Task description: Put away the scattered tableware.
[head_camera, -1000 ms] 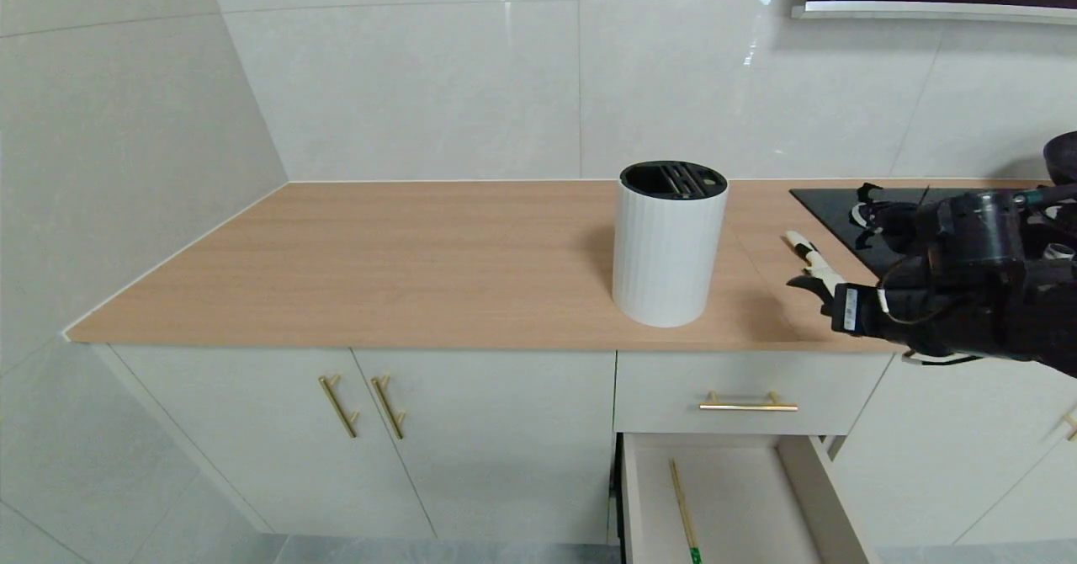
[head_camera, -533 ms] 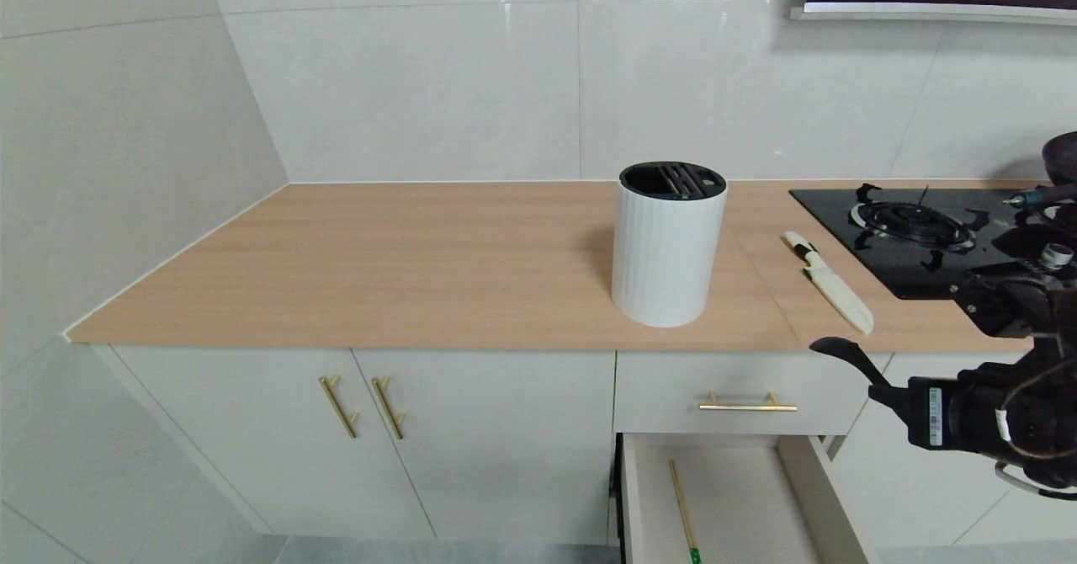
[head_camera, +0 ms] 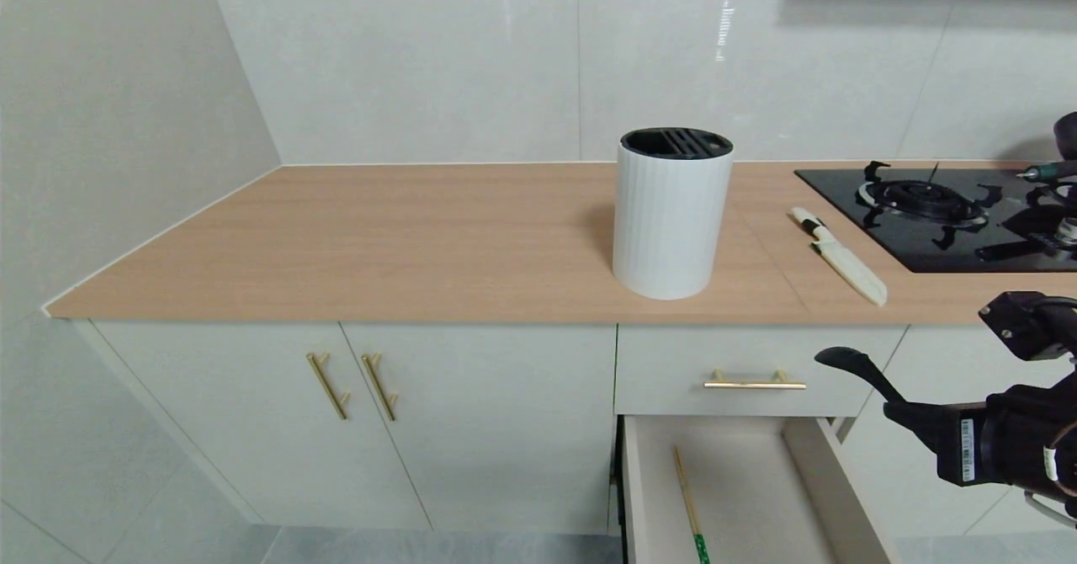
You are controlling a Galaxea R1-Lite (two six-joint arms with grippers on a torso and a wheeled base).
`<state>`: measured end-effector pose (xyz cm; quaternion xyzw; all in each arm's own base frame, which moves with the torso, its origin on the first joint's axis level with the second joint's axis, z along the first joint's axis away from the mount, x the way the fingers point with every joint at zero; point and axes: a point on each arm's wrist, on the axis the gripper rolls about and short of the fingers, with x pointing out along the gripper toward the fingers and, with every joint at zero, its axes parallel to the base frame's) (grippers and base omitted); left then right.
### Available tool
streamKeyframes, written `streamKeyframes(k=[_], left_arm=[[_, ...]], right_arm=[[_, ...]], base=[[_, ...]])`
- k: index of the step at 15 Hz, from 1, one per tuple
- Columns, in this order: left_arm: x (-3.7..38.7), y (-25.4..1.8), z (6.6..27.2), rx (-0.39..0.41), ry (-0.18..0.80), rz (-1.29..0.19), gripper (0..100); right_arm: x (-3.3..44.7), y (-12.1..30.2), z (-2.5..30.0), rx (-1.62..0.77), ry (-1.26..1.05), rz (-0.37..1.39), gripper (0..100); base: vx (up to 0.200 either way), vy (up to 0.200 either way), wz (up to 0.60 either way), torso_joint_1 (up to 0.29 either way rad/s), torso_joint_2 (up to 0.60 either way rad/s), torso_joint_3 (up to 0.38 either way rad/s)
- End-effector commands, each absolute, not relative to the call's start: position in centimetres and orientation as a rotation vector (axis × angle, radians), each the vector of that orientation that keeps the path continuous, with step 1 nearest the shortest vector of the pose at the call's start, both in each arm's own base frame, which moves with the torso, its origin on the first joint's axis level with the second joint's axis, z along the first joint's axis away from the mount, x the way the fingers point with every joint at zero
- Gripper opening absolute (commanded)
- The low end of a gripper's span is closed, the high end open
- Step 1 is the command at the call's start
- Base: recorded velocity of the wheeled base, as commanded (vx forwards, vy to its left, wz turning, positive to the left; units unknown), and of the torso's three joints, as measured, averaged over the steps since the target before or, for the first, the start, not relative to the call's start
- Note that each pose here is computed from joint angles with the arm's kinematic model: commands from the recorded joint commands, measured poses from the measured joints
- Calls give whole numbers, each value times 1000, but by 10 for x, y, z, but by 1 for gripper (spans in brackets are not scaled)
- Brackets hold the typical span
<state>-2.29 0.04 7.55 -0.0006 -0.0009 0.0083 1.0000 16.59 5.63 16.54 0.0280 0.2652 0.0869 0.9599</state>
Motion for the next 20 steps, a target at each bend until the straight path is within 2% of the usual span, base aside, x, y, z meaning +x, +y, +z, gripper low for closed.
streamKeyframes(k=[1, 13, 20], left_arm=[[-23, 0, 75, -2, 0, 17, 100], [-23, 0, 75, -2, 0, 17, 100], [-23, 0, 75, -2, 0, 18, 100]], right_arm=[[163, 56, 160, 27, 554, 188, 0], [176, 66, 127, -19, 721, 207, 0], [190, 71, 112, -32, 788, 194, 0]], base=[[0, 0, 0, -212, 510, 295], [0, 0, 0, -177, 477, 303], [0, 0, 0, -82, 365, 270]])
